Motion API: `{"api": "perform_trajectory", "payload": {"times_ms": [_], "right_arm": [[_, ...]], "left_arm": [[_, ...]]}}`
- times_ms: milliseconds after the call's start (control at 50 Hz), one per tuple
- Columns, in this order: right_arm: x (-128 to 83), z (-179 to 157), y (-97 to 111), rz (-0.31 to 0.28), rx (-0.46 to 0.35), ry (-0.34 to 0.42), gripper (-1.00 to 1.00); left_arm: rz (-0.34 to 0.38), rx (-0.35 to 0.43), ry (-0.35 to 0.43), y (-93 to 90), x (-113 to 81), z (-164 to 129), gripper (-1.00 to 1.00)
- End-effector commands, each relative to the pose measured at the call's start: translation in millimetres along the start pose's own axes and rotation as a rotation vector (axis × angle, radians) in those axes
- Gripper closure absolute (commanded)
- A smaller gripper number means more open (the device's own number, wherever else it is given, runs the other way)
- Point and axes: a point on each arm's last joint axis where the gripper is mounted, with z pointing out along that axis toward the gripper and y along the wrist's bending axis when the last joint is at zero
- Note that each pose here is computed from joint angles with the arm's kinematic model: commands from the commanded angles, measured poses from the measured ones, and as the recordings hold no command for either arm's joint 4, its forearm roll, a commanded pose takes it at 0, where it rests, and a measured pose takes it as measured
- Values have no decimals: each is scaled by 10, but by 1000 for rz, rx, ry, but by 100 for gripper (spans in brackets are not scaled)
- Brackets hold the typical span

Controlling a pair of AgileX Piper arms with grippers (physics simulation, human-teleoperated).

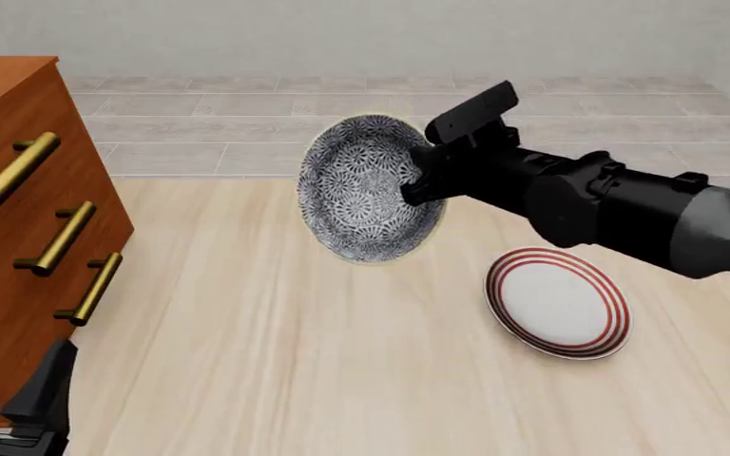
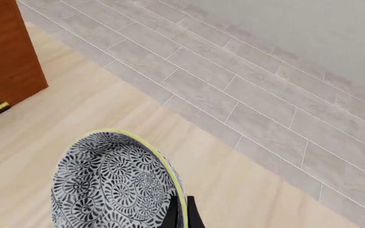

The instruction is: Put the bowl on top of the cabinet.

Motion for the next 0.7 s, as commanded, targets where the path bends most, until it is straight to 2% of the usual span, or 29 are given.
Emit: {"api": "perform_trajectory", "payload": {"times_ms": [20, 700], "right_arm": [[-35, 71, 156, 33, -39, -12, 100], [-138, 259, 499, 21, -121, -25, 100]], "left_arm": [[-3, 0, -2, 0, -2, -2, -100], [-1, -4, 3, 2, 2, 0, -100]]}}
